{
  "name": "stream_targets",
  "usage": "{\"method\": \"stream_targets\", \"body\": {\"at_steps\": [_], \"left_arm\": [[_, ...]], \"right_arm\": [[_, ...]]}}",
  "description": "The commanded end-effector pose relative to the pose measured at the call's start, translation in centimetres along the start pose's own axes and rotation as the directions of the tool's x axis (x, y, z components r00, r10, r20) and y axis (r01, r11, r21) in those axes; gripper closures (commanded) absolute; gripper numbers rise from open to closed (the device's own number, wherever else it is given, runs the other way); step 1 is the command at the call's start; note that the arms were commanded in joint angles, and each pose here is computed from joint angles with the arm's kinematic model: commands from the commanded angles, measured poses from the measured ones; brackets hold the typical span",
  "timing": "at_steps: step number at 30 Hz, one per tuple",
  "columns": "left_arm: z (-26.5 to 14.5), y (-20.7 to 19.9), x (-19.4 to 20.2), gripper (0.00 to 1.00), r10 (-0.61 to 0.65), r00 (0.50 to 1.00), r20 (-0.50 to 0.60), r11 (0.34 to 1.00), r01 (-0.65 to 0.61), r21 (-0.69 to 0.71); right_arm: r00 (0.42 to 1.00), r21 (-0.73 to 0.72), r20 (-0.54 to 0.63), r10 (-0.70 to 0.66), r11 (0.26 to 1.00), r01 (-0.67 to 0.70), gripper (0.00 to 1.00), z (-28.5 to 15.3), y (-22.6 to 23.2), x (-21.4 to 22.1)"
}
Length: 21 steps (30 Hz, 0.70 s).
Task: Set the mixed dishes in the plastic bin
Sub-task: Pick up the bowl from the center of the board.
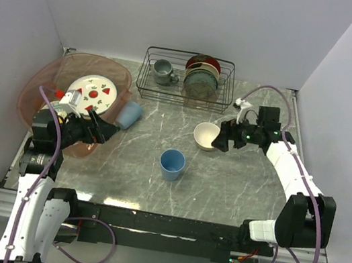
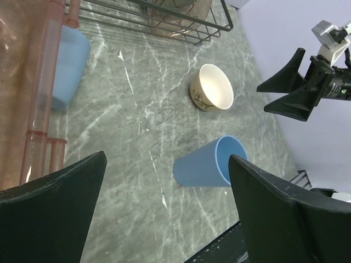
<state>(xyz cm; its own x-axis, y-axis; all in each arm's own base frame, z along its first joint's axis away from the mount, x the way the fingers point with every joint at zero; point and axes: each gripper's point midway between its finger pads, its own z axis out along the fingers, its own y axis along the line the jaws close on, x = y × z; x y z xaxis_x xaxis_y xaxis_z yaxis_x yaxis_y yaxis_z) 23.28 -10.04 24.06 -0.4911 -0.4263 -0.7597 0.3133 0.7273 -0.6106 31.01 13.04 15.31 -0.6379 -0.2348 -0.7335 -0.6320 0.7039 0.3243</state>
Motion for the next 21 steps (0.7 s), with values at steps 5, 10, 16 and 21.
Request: {"method": "stream_targets", "body": {"at_steps": [5,10,16,21], "left_arm": [[-0.7,-0.5,-1.4,0.01,0.101,0.990,0.097,0.995,-0.102,-0.004],[-1.0,-0.4,-1.6,0.01,0.107,0.988,0.116,0.994,-0.105,-0.019],[-1.0,-0.4,-1.6,0.01,0.106,0.988,0.116,0.994,-0.104,-0.022],[-1.0,-0.3,-1.6,0.01,0.104,0.988,0.114,0.994,-0.102,-0.023]], "right_arm": [[0.996,0.138,-0.084,-0.026,0.990,0.038,0.00,0.9,-1.2,-1.0],[0.995,0.226,-0.096,0.019,0.974,0.003,0.00,1.6,-2.9,-1.4],[0.990,0.228,-0.132,0.050,0.973,-0.018,0.00,3.0,-3.3,-0.9],[0.985,0.217,-0.156,0.074,0.975,-0.039,0.06,4.3,-3.5,-0.5]]}}
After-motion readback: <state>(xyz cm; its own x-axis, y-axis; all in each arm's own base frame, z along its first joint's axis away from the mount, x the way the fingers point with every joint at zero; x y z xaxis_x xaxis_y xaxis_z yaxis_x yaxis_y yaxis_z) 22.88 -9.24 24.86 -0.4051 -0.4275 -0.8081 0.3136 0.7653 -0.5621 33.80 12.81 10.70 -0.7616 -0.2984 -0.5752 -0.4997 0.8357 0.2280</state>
